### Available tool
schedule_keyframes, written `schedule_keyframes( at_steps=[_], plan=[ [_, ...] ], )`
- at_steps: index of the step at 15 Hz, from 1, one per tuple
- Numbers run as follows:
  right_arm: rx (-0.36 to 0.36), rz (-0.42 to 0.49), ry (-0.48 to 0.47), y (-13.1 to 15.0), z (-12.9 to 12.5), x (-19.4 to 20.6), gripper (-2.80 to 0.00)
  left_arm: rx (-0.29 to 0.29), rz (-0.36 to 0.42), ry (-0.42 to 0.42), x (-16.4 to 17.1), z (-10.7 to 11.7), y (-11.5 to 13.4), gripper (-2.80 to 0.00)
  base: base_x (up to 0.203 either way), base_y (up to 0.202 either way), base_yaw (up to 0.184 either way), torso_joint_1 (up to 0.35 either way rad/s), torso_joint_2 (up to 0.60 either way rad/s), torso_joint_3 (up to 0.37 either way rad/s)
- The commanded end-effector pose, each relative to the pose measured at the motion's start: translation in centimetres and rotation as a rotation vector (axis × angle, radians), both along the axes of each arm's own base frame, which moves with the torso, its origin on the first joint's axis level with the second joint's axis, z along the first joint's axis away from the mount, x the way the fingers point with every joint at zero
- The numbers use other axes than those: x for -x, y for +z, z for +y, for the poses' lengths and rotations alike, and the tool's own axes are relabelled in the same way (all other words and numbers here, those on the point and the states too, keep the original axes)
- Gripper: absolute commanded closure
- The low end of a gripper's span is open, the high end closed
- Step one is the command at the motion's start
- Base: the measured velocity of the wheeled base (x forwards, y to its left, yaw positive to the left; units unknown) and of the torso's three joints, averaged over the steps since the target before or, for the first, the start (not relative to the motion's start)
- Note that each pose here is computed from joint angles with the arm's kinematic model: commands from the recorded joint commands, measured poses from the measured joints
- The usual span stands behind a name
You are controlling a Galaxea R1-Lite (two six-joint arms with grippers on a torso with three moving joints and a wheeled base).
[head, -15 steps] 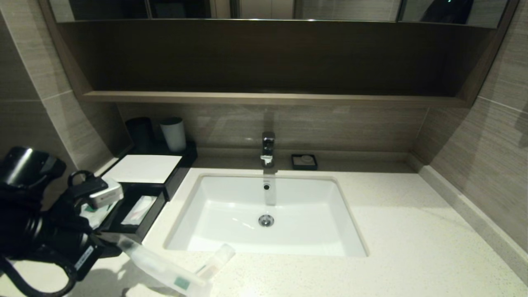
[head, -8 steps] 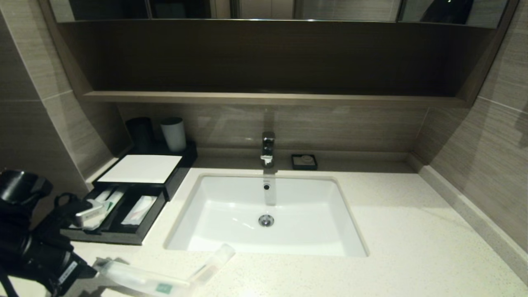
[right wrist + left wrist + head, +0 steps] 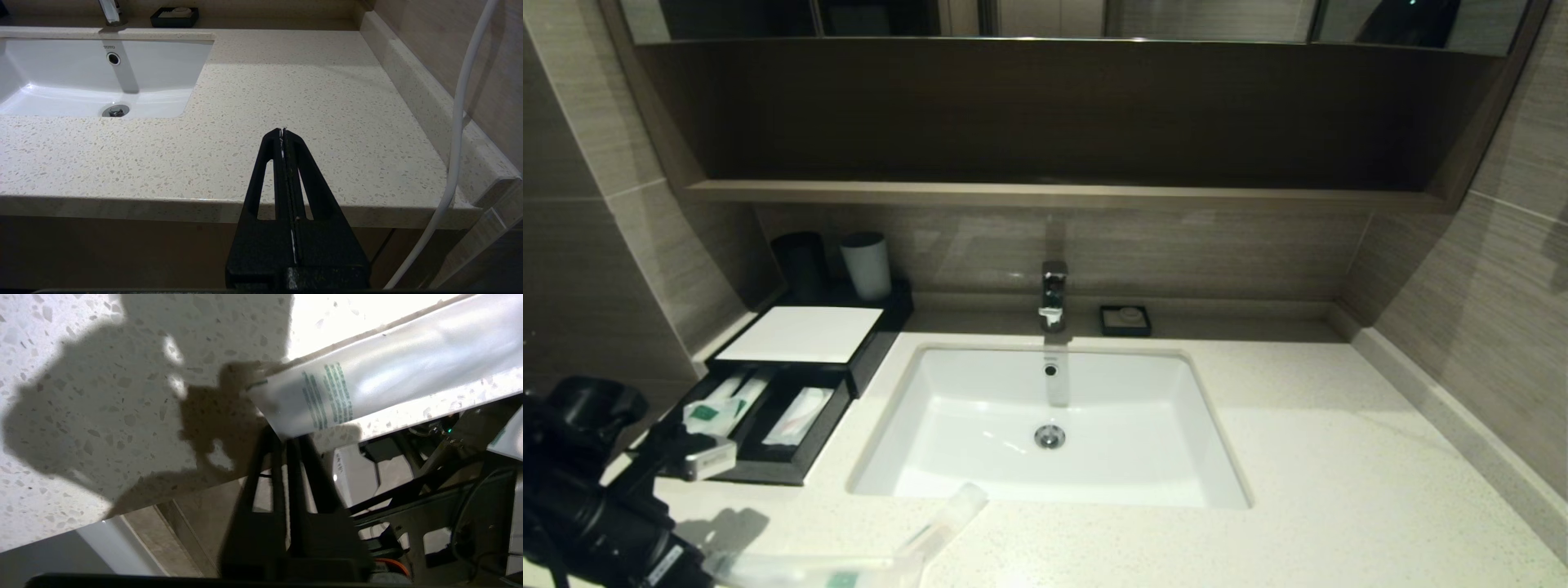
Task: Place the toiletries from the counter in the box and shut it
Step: Pick up the bathroom toiletry
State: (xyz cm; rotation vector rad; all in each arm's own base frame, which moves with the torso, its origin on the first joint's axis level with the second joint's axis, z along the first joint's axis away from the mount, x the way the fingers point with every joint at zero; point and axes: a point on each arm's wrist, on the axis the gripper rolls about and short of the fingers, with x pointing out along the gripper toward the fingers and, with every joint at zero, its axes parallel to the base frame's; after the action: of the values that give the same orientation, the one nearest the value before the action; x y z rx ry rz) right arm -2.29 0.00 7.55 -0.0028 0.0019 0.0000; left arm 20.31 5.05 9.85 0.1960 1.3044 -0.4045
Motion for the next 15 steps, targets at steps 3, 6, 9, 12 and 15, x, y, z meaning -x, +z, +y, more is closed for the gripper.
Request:
schedule_keyframes(
  at_steps=[3,6,9,12,15],
  plan=[
    [0.000,0.000,0.000,0.0,0.0,0.0,0.00,-0.011,-0.022,-0.004,-0.6,0.2,-0.3,-2.80,0.000,0.000,0.000,0.000,0.00,0.000],
    [0.000,0.000,0.000,0.0,0.0,0.0,0.00,-0.012,-0.019,-0.008,-0.4,0.1,-0.2,-2.80,0.000,0.000,0.000,0.000,0.00,0.000],
    [0.000,0.001,0.000,0.0,0.0,0.0,0.00,-0.038,-0.066,-0.016,0.2,-0.1,1.0,-2.80,0.000,0.000,0.000,0.000,0.00,0.000],
    [0.000,0.000,0.000,0.0,0.0,0.0,0.00,-0.113,-0.125,-0.205,1.3,-0.9,2.3,-2.80,0.000,0.000,0.000,0.000,0.00,0.000],
    [0.000,0.000,0.000,0.0,0.0,0.0,0.00,-0.164,-0.074,-0.532,1.7,-2.4,2.5,-2.80,0.000,0.000,0.000,0.000,0.00,0.000]
  ],
)
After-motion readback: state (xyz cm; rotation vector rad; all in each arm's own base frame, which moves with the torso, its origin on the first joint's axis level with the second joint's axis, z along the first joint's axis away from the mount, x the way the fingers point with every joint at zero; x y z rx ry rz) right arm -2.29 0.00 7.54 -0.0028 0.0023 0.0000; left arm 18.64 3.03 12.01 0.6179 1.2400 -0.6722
